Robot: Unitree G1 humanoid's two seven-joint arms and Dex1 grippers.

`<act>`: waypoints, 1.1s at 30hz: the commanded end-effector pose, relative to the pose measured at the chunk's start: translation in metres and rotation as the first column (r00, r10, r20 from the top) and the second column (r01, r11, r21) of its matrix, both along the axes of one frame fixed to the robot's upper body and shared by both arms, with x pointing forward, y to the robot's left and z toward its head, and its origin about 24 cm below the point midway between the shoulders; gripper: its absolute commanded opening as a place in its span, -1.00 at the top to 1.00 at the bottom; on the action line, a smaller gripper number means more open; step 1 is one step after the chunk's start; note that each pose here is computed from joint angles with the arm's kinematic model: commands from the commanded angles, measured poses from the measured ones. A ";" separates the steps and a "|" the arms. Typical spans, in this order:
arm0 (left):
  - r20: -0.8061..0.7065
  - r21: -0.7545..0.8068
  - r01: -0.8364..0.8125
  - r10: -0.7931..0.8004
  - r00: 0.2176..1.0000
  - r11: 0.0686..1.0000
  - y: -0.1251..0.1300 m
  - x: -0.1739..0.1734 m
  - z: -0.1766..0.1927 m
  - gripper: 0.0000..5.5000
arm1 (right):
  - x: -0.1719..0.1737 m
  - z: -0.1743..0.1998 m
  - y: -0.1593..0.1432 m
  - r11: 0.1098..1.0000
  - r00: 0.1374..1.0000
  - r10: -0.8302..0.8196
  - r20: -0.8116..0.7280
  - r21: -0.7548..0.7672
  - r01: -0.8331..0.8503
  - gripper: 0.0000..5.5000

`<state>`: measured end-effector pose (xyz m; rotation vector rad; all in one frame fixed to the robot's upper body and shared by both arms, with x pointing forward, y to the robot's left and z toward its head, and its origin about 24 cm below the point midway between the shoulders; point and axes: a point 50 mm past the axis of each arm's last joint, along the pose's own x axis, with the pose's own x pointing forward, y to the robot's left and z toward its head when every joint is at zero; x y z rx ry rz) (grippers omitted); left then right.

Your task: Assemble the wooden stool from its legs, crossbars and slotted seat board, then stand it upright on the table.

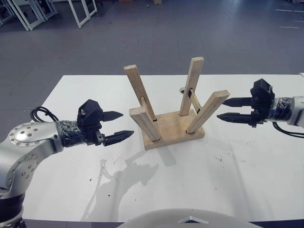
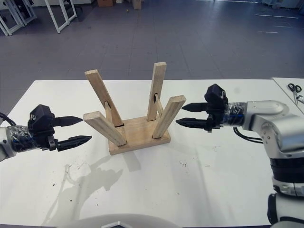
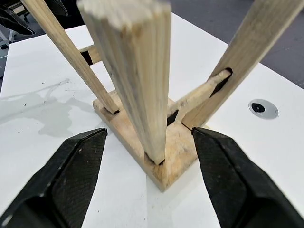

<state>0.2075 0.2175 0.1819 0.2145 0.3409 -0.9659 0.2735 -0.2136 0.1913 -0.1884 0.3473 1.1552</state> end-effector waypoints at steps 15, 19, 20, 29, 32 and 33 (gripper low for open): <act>-0.057 -0.184 0.238 -0.252 0.966 0.954 -0.020 0.026 0.001 0.06 | -0.002 -0.002 0.039 0.976 0.973 0.182 -0.144 0.149 -0.160 0.34; -0.113 -0.232 0.286 -0.318 0.941 0.930 -0.018 0.020 -0.001 0.25 | -0.022 -0.004 0.043 0.951 0.932 0.273 -0.236 0.212 -0.225 0.37; -0.141 -0.255 0.304 -0.346 0.927 0.918 -0.016 0.016 0.000 0.30 | -0.029 -0.002 0.043 0.945 0.918 0.295 -0.266 0.223 -0.240 0.37; -0.410 -0.593 0.295 -0.596 0.690 0.749 0.011 -0.031 0.031 0.44 | -0.081 0.035 0.035 0.778 0.621 0.579 -0.529 0.586 -0.226 0.37; -0.394 -0.621 0.220 -0.542 0.743 0.753 0.012 -0.007 0.026 0.20 | -0.060 0.024 0.038 0.802 0.639 0.512 -0.574 0.586 -0.115 0.25; -0.392 -0.620 0.188 -0.508 0.767 0.762 0.012 0.006 0.023 0.14 | -0.049 0.020 0.039 0.813 0.647 0.480 -0.592 0.577 -0.074 0.19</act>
